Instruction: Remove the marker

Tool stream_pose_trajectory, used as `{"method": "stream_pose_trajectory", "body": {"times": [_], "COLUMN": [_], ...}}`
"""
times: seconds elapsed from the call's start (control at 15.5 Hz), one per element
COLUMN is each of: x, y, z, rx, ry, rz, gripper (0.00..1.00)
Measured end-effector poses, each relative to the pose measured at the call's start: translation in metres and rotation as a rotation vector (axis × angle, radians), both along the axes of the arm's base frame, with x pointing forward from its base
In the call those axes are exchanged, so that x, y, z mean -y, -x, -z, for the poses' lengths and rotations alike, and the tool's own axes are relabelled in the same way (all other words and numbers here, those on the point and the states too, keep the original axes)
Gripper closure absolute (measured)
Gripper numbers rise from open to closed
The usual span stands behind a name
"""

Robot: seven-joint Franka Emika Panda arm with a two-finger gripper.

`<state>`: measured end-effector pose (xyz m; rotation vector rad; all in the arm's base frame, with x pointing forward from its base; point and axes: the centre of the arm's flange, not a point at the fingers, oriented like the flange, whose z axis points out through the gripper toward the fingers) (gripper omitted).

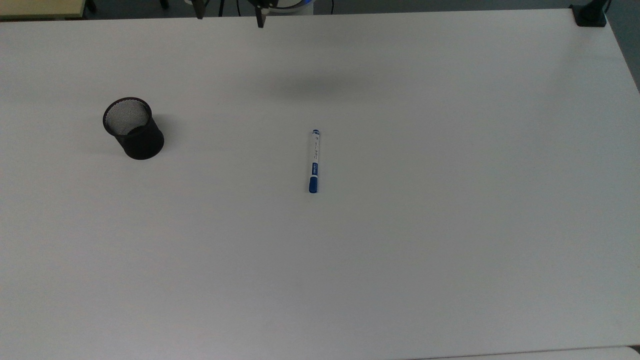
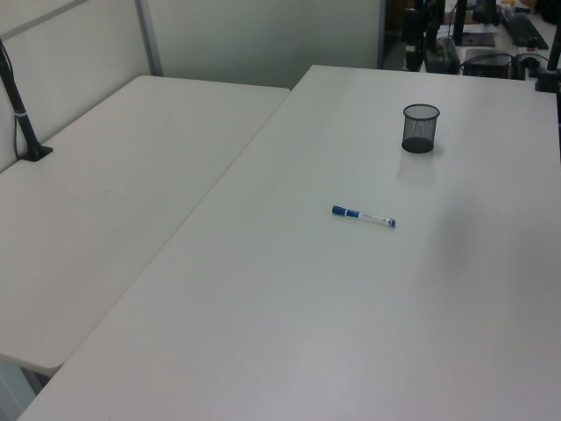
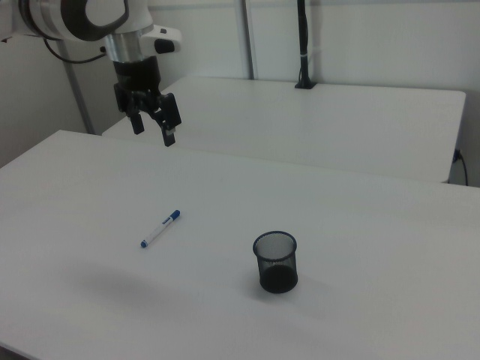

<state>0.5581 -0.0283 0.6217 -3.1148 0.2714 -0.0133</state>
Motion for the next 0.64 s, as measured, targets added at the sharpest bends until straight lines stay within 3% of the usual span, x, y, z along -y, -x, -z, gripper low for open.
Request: {"method": "stream_pose_trajectory", "body": {"times": [0.13,0.39,0.64], "x": [0.010,0.014,0.017], "y": [0.001,-0.006,-0.013], "z": [0.001,0.001,-0.002], "rx": [0.001,0.047,0.097], "ry": [0.000,0.016,0.034], "rz": [0.013,-0.104,-0.123], "gripper": [0.00,0.00,0.00]}}
